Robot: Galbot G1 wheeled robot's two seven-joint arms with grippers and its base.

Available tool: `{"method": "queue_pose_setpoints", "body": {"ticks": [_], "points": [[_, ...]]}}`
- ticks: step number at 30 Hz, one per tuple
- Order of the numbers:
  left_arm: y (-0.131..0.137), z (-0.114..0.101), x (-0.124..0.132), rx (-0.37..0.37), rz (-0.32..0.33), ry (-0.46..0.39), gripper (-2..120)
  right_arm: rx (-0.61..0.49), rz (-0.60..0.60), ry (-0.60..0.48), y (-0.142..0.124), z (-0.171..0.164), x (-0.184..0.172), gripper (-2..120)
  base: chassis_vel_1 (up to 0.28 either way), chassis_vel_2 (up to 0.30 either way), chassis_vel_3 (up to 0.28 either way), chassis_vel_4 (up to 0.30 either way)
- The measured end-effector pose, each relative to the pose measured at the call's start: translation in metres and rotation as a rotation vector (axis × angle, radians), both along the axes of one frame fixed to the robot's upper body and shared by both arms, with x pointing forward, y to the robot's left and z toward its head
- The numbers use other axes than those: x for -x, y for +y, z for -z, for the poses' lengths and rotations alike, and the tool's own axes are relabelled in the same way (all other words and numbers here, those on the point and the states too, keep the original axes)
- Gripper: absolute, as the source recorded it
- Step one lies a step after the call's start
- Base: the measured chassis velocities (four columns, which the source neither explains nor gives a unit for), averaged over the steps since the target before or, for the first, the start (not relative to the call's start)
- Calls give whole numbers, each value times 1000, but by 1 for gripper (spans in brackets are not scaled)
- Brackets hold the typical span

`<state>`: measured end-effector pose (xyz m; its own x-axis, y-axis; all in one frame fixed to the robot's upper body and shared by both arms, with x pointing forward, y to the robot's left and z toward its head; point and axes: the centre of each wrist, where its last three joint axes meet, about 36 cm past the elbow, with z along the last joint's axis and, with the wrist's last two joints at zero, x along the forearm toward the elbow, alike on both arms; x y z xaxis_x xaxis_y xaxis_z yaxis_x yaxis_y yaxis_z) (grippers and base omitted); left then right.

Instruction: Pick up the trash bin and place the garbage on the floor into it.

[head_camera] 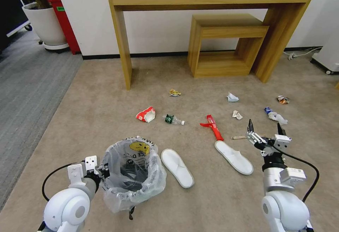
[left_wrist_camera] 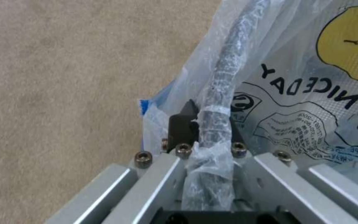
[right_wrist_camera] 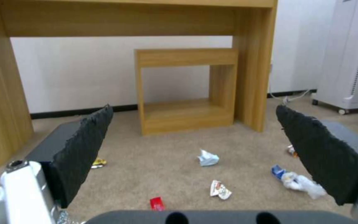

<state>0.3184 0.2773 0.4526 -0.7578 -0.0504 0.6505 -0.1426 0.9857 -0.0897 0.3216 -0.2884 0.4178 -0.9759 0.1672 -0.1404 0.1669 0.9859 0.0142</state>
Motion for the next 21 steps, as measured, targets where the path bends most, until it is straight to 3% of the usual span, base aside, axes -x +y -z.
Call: {"method": "queue_pose_setpoints", "body": {"ticks": [9,15,18,19,21], "points": [[0,0,1,1,-3,0,0,-5,-17,25,3,2,-3,100,-52,48,42,-54],[0,1,1,-2,-5,1,0,-121,-100,213,12,-1,-11,100,0,0,0,0],[0,2,1,-3,-8,1,0,-196,-157,360,21,-2,-19,100,0,0,0,0],[0,2,1,-3,-8,1,0,-196,-157,360,21,-2,-19,100,0,0,0,0],[0,3,2,-2,-12,2,0,-260,-179,486,30,2,-28,100,0,0,0,0]]}}
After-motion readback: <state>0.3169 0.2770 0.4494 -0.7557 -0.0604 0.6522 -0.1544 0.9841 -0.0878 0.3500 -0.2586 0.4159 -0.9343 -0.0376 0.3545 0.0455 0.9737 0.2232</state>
